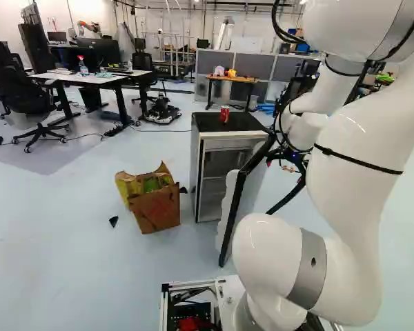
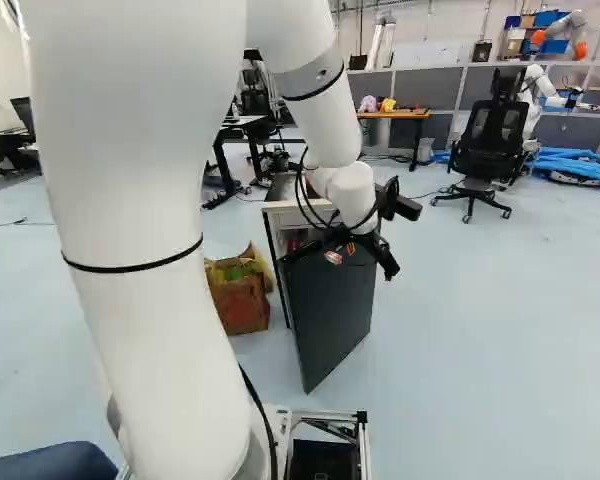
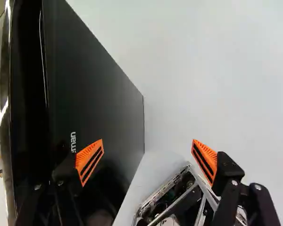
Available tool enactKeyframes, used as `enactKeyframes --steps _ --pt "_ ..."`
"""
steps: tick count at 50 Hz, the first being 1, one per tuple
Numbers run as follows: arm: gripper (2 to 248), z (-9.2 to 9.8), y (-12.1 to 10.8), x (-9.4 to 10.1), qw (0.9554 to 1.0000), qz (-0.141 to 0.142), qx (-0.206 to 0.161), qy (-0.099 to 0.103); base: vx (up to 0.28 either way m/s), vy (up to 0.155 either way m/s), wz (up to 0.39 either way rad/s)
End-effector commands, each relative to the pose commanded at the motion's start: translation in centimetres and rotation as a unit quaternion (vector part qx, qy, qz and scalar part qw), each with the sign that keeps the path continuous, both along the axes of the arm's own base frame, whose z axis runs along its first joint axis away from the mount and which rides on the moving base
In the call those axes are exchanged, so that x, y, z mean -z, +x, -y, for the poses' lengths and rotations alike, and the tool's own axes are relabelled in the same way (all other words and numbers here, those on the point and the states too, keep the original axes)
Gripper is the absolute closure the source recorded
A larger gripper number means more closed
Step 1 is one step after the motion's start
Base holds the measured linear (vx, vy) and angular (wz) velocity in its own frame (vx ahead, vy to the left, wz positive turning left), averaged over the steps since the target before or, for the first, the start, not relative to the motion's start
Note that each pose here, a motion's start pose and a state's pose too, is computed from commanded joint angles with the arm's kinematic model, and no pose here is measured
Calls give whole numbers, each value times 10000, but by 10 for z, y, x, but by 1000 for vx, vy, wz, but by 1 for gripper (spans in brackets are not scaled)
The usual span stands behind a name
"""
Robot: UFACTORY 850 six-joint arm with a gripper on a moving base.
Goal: Grab a drink from the fridge
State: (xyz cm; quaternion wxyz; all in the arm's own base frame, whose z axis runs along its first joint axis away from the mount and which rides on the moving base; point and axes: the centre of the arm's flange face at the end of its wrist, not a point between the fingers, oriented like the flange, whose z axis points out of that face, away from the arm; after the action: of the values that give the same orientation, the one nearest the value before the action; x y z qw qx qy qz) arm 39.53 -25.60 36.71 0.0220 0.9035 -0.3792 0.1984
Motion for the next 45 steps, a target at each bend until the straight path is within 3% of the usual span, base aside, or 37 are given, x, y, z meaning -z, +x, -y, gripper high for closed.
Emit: enactKeyframes --steps 14,26,35,45 --pt "3 -18 -1 -1 9989 -57 -434 -168 0 0 0" --pt "3 -32 -1 -1 9953 -87 -889 -372 0 0 0" --pt "3 -43 0 -2 9902 -109 -1280 -548 0 0 0" --pt "3 -55 0 -3 9813 -135 -1763 -761 0 0 0"
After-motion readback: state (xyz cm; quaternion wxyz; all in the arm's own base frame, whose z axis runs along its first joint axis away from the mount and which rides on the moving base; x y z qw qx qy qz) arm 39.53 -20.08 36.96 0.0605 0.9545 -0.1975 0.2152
